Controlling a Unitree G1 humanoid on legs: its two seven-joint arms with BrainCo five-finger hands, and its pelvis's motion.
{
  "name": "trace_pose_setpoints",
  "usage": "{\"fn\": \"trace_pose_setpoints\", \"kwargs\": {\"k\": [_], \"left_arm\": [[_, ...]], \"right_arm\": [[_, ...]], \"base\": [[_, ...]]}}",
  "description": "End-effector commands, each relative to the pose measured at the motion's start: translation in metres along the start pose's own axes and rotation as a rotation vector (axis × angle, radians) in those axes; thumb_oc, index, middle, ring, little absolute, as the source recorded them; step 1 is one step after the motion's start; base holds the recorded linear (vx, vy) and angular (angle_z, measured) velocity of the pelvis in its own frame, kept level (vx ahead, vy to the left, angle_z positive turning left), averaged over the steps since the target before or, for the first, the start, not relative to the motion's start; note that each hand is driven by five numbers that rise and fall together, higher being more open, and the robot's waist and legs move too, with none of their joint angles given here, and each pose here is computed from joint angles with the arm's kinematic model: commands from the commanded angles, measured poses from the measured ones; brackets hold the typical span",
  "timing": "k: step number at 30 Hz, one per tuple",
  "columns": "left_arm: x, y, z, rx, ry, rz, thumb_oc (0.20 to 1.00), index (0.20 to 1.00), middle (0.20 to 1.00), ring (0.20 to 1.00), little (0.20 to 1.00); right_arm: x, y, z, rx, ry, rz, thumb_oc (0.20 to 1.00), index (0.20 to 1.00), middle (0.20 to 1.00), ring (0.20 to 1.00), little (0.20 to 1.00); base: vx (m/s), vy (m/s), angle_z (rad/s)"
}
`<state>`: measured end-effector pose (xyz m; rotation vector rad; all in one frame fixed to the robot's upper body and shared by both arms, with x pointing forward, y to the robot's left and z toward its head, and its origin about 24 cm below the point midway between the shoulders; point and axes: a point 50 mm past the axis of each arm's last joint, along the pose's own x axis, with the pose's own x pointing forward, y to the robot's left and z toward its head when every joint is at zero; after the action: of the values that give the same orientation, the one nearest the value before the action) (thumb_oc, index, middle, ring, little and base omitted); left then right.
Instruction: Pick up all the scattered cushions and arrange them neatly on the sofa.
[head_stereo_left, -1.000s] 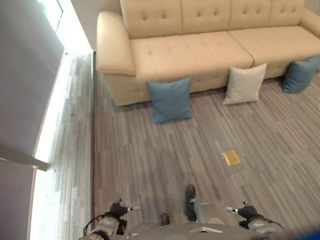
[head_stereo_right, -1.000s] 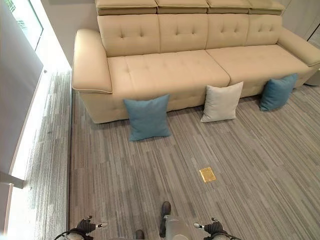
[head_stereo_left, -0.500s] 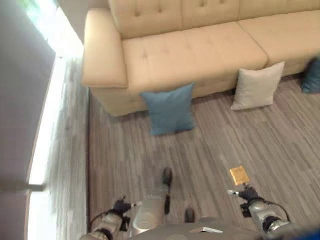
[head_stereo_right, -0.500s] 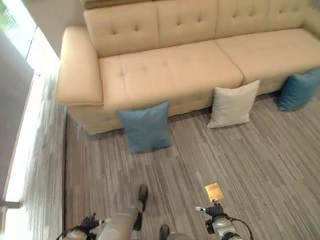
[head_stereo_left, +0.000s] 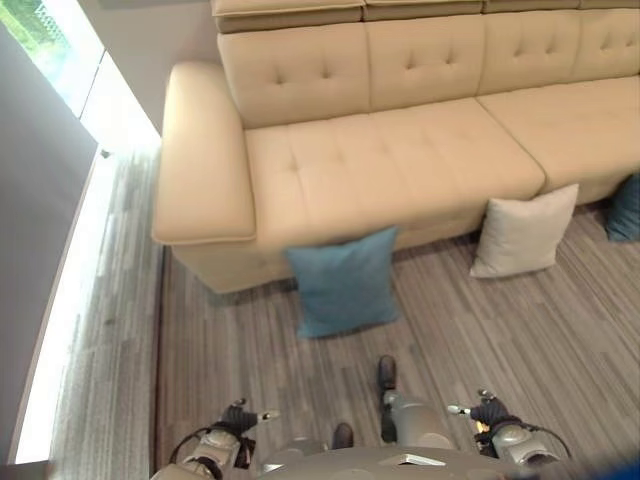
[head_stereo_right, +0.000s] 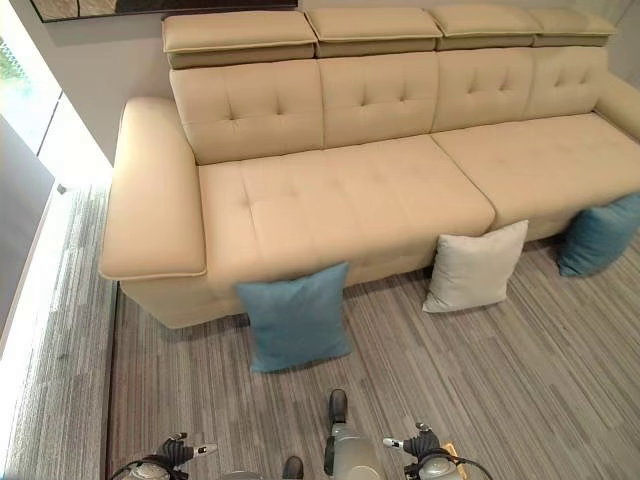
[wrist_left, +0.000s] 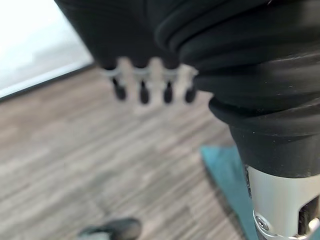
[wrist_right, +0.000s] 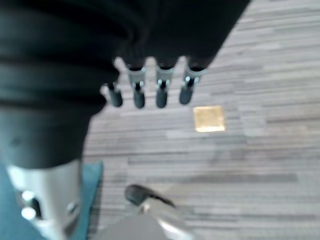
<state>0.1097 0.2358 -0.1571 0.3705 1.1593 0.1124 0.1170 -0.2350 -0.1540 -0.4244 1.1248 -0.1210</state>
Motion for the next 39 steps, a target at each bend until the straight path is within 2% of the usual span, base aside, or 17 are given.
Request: {"fn": "trace_pose_setpoints", "kwargs": {"k": [1,10,23,29,39], "left_arm": [[0.001,-0.001,0.017,0.042,-0.077,-0.019,1.0,1.0,1.0,1.0,1.0],[0.002,-0.008,0.04,0.074,-0.145,-0.041,1.0,1.0,1.0,1.0,1.0],[0.001,0.0,0.015,0.025,-0.069,-0.022,1.0,1.0,1.0,1.0,1.0],[0.003,0.011,0.026,0.026,-0.108,0.01,1.0,1.0,1.0,1.0,1.0],[0.003,0.004,0.052,-0.018,-0.192,-0.009,1.0,1.0,1.0,1.0,1.0]], "right_arm": [[0.004,-0.026,0.017,-0.011,-0.064,-0.07,1.0,1.0,1.0,1.0,1.0],[0.004,-0.033,0.013,0.018,-0.05,-0.093,1.0,1.0,1.0,1.0,1.0],[0.004,-0.023,0.013,-0.01,-0.052,-0.06,1.0,1.0,1.0,1.0,1.0],[0.005,-0.021,0.028,-0.02,-0.094,-0.051,1.0,1.0,1.0,1.0,1.0],[0.005,-0.028,0.027,-0.002,-0.102,-0.08,1.0,1.0,1.0,1.0,1.0]], "base": [[0.1,-0.19,0.76],[0.06,-0.079,0.5],[0.05,0.103,-0.16],[-0.03,-0.025,-0.22],[0.04,-0.169,0.18]]}}
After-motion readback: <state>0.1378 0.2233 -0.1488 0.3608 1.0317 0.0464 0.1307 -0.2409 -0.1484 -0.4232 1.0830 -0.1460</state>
